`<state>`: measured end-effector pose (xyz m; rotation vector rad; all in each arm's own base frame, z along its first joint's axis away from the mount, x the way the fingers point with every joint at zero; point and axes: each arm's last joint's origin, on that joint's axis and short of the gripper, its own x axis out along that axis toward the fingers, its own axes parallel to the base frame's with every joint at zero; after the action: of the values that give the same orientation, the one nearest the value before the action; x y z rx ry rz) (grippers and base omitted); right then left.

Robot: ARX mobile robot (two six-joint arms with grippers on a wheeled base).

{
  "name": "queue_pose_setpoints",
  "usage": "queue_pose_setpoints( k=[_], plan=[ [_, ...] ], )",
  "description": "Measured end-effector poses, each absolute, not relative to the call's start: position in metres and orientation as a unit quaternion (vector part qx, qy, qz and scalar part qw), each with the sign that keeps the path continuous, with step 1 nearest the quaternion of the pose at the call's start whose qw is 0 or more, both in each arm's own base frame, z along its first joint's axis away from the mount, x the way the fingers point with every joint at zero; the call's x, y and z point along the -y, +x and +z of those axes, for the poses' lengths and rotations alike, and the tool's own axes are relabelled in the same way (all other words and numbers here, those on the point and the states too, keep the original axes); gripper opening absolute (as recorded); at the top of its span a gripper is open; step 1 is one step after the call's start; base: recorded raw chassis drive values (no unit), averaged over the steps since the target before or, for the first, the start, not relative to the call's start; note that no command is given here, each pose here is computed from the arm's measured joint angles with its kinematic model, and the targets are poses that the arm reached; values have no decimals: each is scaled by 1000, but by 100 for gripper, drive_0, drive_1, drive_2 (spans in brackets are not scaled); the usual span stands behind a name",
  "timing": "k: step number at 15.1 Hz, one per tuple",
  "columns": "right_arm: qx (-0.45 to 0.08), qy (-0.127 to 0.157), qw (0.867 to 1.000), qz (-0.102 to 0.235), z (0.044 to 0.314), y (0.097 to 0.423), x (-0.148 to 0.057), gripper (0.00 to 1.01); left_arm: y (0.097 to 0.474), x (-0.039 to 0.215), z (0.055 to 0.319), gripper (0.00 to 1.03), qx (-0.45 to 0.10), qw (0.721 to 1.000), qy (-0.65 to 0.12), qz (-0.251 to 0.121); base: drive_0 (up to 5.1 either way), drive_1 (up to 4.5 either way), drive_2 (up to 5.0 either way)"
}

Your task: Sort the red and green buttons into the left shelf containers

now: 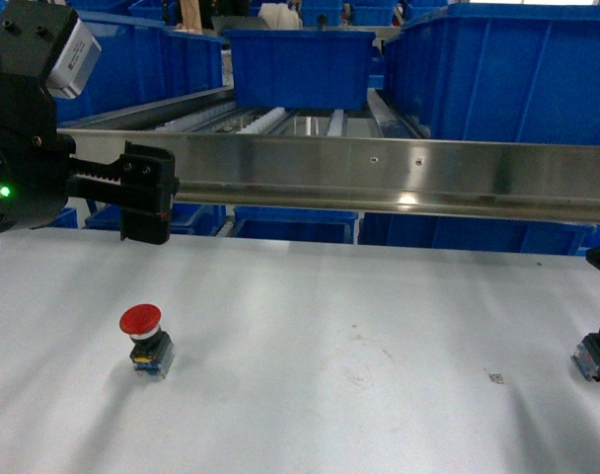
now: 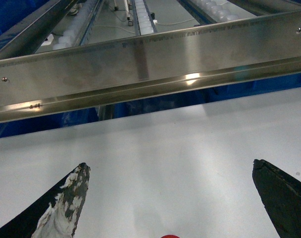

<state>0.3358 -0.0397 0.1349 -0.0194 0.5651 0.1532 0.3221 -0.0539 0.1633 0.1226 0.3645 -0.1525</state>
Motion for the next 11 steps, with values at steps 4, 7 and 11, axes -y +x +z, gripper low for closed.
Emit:
queue_pose_setpoints(
  k=[4, 7, 11],
  plan=[
    [-284, -3, 957, 60, 133, 335, 43, 98, 321, 54, 161, 98, -188, 977, 62, -74, 0, 0, 0],
    [-284, -2, 957, 59, 133, 335, 43, 98, 321, 54, 161, 98, -188, 977, 62, -74, 0, 0, 0],
    [-282, -4, 957, 59, 133, 335, 42, 98, 321, 54, 161, 98, -187, 978, 62, -74, 0, 0, 0]
  ],
)
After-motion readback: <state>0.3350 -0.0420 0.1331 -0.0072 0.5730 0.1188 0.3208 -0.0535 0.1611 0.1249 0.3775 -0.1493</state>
